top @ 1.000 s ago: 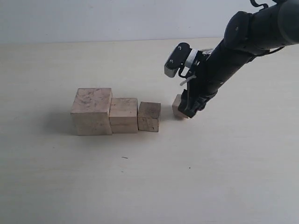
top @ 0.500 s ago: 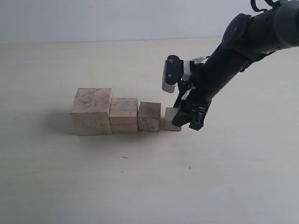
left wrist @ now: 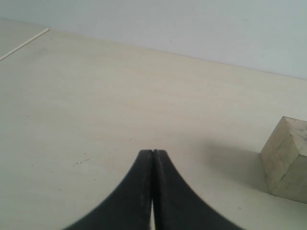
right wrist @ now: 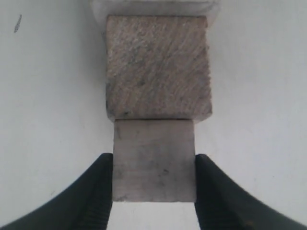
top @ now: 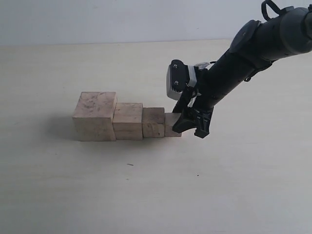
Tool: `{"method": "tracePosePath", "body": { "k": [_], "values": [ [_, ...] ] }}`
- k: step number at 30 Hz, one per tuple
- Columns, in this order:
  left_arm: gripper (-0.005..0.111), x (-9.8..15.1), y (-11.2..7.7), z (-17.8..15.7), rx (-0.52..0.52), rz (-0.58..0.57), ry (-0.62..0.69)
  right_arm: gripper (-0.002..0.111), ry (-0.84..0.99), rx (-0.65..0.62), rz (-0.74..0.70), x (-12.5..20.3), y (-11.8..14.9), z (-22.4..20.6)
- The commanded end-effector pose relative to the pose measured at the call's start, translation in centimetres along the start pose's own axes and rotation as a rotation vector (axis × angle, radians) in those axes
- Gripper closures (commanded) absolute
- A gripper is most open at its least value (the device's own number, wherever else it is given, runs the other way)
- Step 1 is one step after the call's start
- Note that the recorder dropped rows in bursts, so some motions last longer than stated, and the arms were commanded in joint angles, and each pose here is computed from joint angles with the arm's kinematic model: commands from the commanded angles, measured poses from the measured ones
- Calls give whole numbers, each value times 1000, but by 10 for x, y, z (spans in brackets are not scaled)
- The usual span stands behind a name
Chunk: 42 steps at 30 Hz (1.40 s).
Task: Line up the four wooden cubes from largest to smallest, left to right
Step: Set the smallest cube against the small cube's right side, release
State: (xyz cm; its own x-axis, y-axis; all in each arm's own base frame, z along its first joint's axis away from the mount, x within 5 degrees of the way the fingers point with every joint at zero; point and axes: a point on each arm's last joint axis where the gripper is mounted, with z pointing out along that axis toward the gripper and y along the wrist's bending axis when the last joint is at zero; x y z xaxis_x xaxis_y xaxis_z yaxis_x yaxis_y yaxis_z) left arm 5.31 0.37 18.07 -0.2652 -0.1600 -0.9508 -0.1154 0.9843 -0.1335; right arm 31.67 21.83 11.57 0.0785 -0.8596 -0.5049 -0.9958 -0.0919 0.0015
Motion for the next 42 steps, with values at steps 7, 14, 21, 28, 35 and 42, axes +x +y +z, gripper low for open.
{"method": "tracePosePath", "body": {
  "k": [7, 14, 21, 28, 35, 42],
  "values": [
    [107, 0, 0, 0, 6, -10, -7, 108, -26, 19, -62, 3, -3, 11],
    [107, 0, 0, 0, 6, -10, -7, 108, -37, 41, -26, 2, -5, 11],
    [107, 0, 0, 0, 6, -10, -7, 76, -48, 12, -5, 1, -3, 11],
    [107, 0, 0, 0, 6, -10, -7, 49, -63, 17, 23, -1, -3, 11],
    [107, 0, 0, 0, 6, -10, -7, 38, -64, 34, 78, -4, -4, 4],
    [107, 0, 0, 0, 6, -10, -7, 38, 7, 78, 190, -9, -2, -21]
  ]
}}
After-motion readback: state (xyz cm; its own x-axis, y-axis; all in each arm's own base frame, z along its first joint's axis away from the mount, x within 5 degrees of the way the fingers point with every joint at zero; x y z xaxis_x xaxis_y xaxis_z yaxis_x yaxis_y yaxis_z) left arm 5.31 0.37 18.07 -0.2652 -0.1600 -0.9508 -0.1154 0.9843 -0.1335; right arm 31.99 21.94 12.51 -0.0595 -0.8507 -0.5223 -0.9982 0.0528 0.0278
